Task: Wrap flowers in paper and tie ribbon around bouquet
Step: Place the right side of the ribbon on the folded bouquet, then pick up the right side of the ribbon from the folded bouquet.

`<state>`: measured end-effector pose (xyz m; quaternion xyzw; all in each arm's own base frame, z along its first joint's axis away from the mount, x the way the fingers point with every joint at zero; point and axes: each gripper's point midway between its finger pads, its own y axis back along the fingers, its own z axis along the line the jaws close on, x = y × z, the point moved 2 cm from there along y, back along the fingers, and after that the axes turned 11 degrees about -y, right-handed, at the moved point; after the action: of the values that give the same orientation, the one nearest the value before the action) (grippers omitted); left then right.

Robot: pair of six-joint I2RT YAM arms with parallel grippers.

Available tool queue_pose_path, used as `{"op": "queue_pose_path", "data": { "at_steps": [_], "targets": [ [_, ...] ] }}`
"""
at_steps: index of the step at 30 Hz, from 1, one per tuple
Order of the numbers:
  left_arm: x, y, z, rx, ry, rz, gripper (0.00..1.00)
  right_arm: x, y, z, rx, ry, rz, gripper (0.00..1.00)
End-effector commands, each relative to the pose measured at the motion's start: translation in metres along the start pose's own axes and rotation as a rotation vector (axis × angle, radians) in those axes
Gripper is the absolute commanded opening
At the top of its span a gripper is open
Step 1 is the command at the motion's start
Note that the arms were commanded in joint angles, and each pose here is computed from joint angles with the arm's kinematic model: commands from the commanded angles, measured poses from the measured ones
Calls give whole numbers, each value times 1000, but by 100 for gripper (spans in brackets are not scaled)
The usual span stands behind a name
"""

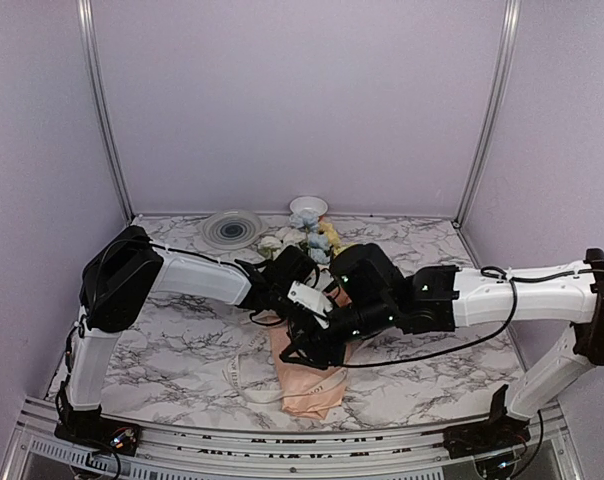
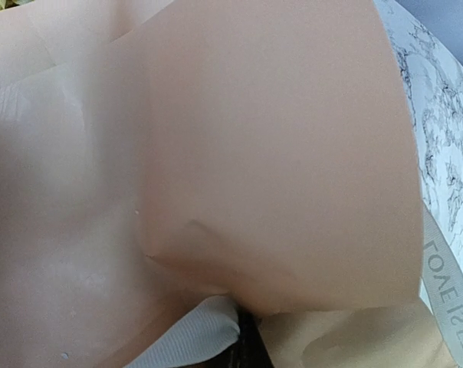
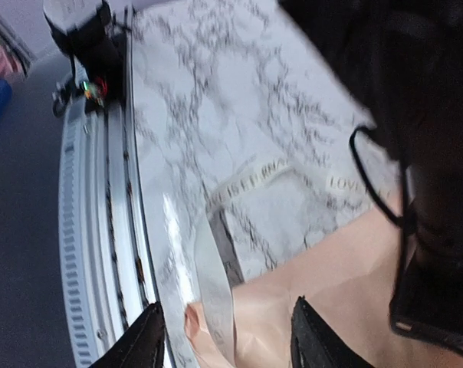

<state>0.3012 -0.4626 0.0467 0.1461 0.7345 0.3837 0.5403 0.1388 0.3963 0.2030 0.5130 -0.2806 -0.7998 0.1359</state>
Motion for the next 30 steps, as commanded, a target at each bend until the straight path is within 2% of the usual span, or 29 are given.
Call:
{"op": "queue_pose_path", "data": {
  "at_steps": [1,5,8,10,14,17,25,30],
  "targets": [
    [12,2,-4,18,-4,43,0,89,-26,-26,81,-58,300,59],
    [12,2,-5,20,-4,43,0,107,-33,-34,108,-33,339,66],
    [12,2,-5,20,-6,44,0,112,-38,-36,105,-27,355,65],
    [13,2,-5,20,-7,45,0,118,-41,-39,108,-28,379,61],
    [12,3,-5,19,-13,44,0,125,-45,-47,152,-35,403,25],
    [12,4,-4,16,-19,44,0,109,-42,-46,170,-33,353,0],
    [6,8,-3,17,-27,30,0,40,-25,-49,218,-45,18,0],
    [3,13,-4,18,-35,21,0,45,-33,-75,197,-160,-55,0]
  ]
}}
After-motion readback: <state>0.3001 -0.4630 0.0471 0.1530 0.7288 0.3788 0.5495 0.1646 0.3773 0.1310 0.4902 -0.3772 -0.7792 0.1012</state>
